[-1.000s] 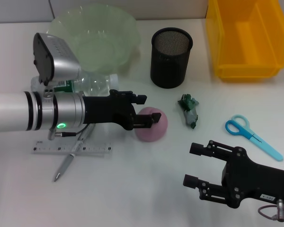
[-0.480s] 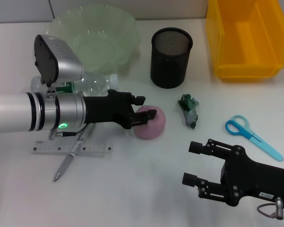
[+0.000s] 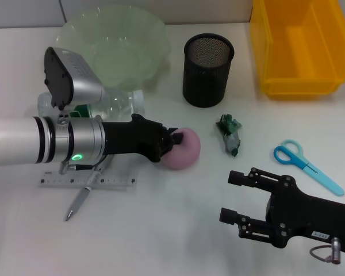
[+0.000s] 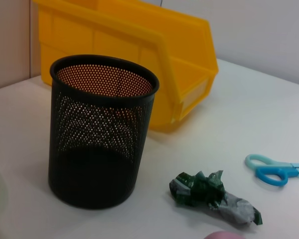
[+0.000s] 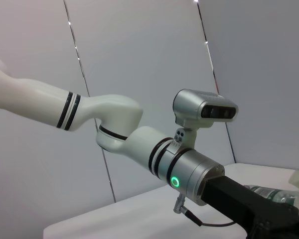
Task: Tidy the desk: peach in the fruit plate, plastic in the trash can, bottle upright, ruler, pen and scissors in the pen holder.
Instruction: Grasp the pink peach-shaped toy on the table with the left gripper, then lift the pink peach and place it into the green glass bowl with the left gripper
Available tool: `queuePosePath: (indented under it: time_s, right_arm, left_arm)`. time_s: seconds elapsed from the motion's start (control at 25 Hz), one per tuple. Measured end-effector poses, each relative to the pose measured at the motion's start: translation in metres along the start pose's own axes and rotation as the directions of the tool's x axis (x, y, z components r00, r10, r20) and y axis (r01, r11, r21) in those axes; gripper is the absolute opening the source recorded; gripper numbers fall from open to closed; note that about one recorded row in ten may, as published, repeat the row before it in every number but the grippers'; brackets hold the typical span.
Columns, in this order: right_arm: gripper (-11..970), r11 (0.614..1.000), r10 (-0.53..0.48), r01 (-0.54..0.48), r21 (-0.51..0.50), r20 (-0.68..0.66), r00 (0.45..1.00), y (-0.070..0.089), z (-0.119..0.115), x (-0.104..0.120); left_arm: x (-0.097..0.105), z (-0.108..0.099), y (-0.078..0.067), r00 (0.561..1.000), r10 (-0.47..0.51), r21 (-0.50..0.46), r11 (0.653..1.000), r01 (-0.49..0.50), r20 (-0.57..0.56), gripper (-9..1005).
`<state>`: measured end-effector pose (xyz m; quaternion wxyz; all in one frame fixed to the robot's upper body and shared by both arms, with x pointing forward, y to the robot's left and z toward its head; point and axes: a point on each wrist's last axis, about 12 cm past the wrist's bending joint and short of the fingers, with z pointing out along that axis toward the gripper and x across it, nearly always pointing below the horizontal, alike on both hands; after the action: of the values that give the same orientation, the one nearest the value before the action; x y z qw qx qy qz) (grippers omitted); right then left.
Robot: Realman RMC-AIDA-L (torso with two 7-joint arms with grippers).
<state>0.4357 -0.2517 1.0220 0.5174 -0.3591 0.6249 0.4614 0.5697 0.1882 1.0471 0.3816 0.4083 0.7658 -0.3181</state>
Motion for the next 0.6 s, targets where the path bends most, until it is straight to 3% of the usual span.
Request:
queuePosePath:
  time_s: [0.08,0.32,0.6]
  right_arm:
    - [726,1.000,0.000,0.000,0.000,0.000,1.000,-0.0002,0.0000,-0.0001]
    - [726,1.000,0.000,0.000,0.001,-0.001,1.000,-0.0003,-0.0005,-0.0001]
    - [726,1.000,0.001,-0.001,0.001,0.000,1.000,0.0000,-0.0001,0.0000]
  left_arm:
    - [-0.0006,-0.0010,0.0001,1.000,-0.004,0.001,1.000,0.004,0.009,99]
    - [-0.0025,-0.0034,-0.0008,0.999,-0.024,0.012,1.000,0.023,0.040,43]
    - [-0.0088,-0.0062,-0.0002,0.997,-0.018,0.014,1.000,0.017,0.073,67]
